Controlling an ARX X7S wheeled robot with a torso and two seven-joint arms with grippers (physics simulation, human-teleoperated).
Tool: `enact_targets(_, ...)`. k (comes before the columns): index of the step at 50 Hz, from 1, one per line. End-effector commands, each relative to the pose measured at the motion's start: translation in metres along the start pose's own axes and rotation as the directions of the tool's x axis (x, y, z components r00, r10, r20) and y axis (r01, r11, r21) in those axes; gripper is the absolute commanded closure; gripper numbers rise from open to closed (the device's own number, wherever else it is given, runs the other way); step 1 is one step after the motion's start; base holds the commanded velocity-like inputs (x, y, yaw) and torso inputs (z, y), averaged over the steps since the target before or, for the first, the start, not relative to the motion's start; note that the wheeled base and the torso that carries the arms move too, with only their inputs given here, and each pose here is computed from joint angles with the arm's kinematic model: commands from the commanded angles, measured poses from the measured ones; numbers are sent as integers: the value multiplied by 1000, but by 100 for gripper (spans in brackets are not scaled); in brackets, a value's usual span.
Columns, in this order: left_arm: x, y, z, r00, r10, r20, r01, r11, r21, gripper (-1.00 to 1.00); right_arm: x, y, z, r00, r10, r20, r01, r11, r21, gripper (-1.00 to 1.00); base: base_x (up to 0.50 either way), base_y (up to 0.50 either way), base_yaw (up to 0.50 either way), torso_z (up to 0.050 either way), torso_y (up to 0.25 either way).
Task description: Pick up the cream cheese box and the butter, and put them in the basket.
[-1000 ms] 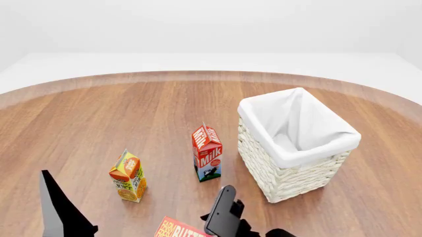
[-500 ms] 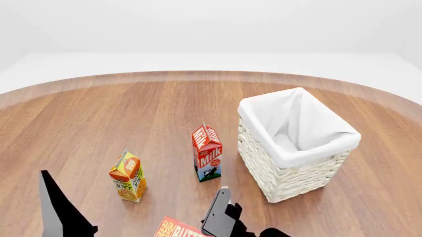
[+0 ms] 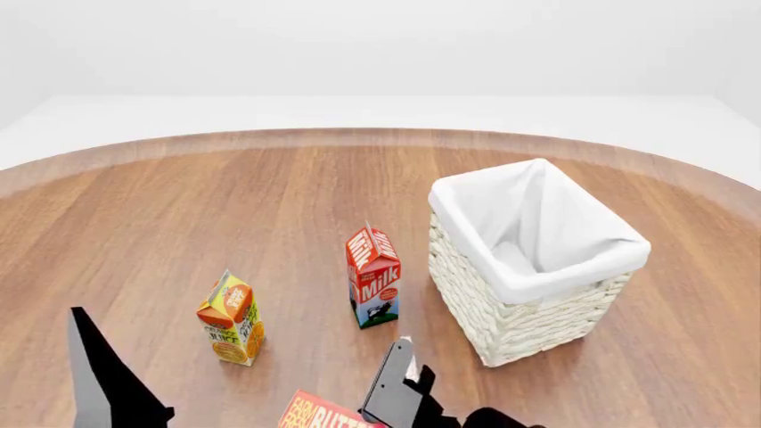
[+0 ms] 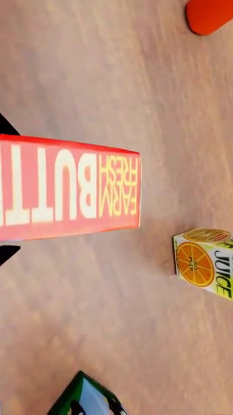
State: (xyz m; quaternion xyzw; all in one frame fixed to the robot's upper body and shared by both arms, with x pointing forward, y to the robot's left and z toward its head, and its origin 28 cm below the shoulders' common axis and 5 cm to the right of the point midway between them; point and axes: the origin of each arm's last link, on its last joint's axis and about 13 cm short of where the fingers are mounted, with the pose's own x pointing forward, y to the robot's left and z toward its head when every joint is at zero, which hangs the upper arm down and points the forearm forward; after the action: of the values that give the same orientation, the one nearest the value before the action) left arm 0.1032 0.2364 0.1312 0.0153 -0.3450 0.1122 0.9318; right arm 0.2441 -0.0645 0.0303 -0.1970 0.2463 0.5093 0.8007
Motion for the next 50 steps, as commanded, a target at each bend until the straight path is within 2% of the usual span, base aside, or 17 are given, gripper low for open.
enact_targets(1,0,1,-1,1000,2,-1,-2,1000,0,-100,7,7,-6,999,34,-25,-34,999,-6,100,0,0,4,-15,0)
enact_targets(25,-1,0,1,1000,0,-2,0,1000,0,-100,-14,10,8,988,-22,156,28,999,-34,100,0,1,1,0,0)
enact_targets(40,0,1,-1,1000,-3,-4,3,1000,1,-100,-23,8,14,980,-31,194,35,999,-17,100,0,0,0,0,0)
enact_targets(50,1,0,0,1000,-2,-4,2,1000,0,-100,-43,9,25,955,-66,291,76,997,-22,100,0,0,0,0,0)
